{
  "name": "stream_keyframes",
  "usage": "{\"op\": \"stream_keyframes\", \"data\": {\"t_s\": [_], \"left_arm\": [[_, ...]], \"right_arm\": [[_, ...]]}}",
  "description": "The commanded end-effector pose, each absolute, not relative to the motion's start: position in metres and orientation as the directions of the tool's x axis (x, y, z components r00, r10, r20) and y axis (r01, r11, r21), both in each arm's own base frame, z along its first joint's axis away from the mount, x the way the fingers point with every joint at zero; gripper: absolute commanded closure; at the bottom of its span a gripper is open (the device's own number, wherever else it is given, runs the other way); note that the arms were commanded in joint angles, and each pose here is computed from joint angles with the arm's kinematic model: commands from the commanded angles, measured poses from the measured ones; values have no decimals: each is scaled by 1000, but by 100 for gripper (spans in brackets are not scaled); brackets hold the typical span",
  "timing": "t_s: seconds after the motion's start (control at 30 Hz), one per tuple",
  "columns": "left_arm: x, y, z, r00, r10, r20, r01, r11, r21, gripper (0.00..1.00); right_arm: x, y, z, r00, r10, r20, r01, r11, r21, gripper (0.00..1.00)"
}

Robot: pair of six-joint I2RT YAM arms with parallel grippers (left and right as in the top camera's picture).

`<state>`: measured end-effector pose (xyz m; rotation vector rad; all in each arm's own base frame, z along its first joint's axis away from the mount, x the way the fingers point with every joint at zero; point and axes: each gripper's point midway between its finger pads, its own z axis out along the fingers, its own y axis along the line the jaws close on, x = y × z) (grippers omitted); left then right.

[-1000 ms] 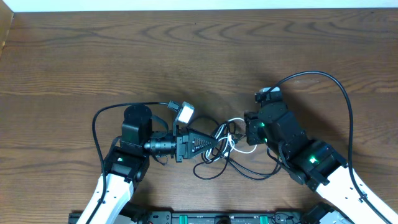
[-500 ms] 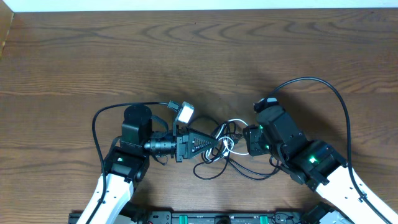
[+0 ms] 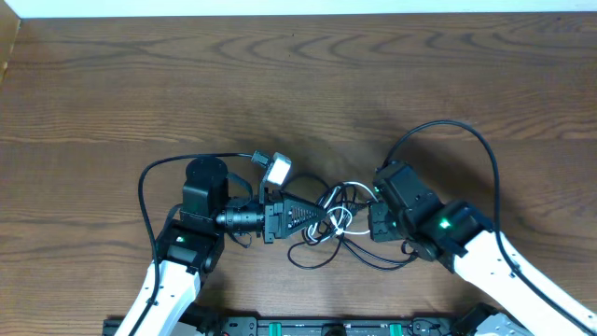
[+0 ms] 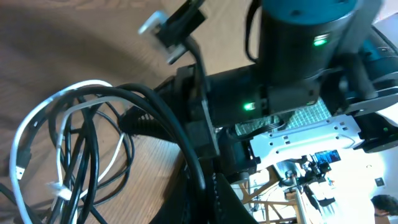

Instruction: Untangle cables

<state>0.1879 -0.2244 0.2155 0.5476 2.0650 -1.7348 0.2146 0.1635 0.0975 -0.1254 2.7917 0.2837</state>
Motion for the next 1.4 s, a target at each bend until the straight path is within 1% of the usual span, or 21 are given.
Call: {"op": "stream_keyframes", "data": {"t_s": [0.0,0.13,0.33,0.5,0.57,0.63,0.7,0.8,0.9,1.03,1.13,1.23,1.27,1.37], "left_arm": [[186,-225,221,-830,58,-555,557,138,-819,92],[186,-225,221,-830,58,-554,556,139,-819,92],[186,-225,221,-830,58,-555,558,139,-818,92],[186,-225,221,-829,58,-556,558,139,-818,92],[186,-225,221,-829,58,-557,559,139,-817,92],[186,-225,221,-828,58,-558,561,139,-816,92],[186,-225,221,-827,58,-558,561,139,-816,92],[186,-225,221,-828,58,-558,561,139,-816,92],[186,-225,221,-827,58,-559,561,139,-816,92],[186,-225,221,-827,58,-559,561,139,-816,92],[186,-225,221,-828,58,-558,560,139,-816,92],[186,-225,221,-828,58,-558,561,139,-816,92],[186,-225,221,-828,58,-558,561,139,-816,92],[186,-225,221,-828,58,-558,561,139,-816,92]], "right_arm": [[220,155,100,-934,-16,-358,-75,986,151,99],[236,135,116,-902,62,-428,16,994,111,99],[268,125,169,-820,170,-546,68,977,202,99],[294,128,215,-726,147,-672,-14,974,228,99],[301,134,225,-695,105,-711,-71,974,214,99],[305,140,230,-668,12,-745,-162,974,161,99],[303,145,231,-648,-88,-756,-250,963,102,99],[305,139,230,-627,-155,-763,-272,962,27,99],[315,127,234,-600,-166,-783,-217,975,-41,99],[331,135,233,-577,-156,-801,-215,976,-36,99],[342,145,216,-601,-174,-780,-229,973,-40,99],[349,149,183,-663,-208,-719,-234,970,-65,99],[351,150,171,-684,-214,-698,-233,970,-69,98],[352,151,140,-753,-167,-637,-181,983,-43,80]]}}
